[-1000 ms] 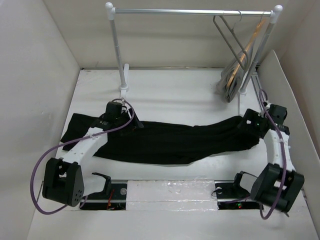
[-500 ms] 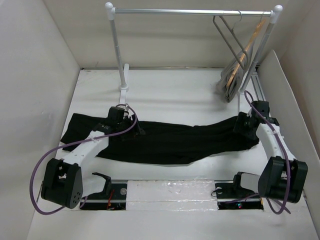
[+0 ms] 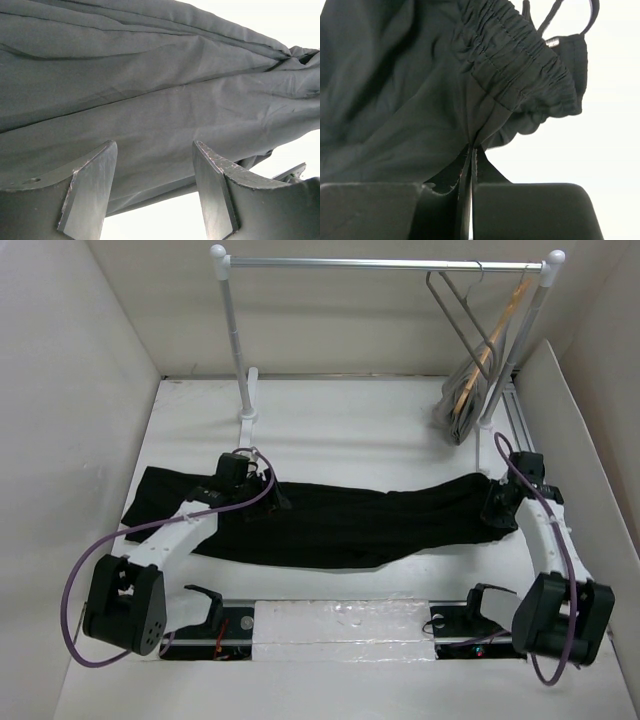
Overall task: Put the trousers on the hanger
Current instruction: Fold the trousers at the center of the board.
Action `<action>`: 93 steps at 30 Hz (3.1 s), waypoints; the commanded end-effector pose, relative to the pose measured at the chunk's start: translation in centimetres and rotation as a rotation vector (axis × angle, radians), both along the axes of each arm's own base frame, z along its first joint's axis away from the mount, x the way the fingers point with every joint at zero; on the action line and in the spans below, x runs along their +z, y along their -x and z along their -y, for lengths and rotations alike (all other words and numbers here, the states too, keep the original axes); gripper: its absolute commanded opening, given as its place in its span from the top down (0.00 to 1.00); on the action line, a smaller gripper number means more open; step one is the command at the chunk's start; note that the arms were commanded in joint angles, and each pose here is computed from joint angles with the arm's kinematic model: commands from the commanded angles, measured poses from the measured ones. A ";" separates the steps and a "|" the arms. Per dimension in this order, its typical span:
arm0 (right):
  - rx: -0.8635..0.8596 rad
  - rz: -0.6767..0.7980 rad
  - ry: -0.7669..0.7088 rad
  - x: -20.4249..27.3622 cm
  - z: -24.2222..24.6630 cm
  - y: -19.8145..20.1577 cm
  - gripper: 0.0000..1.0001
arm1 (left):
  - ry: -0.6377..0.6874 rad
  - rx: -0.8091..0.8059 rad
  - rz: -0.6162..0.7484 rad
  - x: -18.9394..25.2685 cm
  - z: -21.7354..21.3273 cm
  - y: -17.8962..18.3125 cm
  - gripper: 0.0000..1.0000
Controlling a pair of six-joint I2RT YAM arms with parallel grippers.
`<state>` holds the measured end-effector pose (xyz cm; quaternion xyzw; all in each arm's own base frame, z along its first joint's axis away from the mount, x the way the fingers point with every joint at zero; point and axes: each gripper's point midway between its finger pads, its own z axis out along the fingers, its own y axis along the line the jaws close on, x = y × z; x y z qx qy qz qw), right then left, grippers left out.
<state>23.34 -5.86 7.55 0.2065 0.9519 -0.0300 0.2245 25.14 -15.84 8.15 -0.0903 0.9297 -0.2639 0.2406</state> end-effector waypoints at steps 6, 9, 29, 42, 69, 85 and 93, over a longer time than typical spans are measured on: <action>-0.015 0.063 -0.022 4.9 -2.2 5.7 1.00 | 0.059 -0.005 0.005 0.7 1.2 -0.9 0.43; -0.001 -0.023 -0.024 5.8 -2.5 8.1 1.00 | 0.055 -0.003 -0.005 0.5 1.3 -1.1 0.43; -0.051 -0.030 0.031 7.6 -0.3 5.4 0.00 | 0.033 -0.173 0.132 5.1 6.0 -1.0 0.41; -0.375 0.141 -0.158 1.5 1.6 3.5 0.00 | 0.036 -0.279 0.137 4.9 7.5 1.7 0.42; -0.401 0.273 -0.109 0.3 7.1 -1.3 1.00 | -0.090 -0.245 0.074 1.1 5.7 2.5 0.43; -0.014 0.593 0.269 23.5 7.7 -2.2 1.00 | -0.185 -0.459 -0.082 -2.2 18.3 7.9 0.42; 0.372 0.725 0.043 24.9 -6.2 -3.5 1.00 | -0.058 -0.202 0.133 10.5 11.6 1.4 0.40</action>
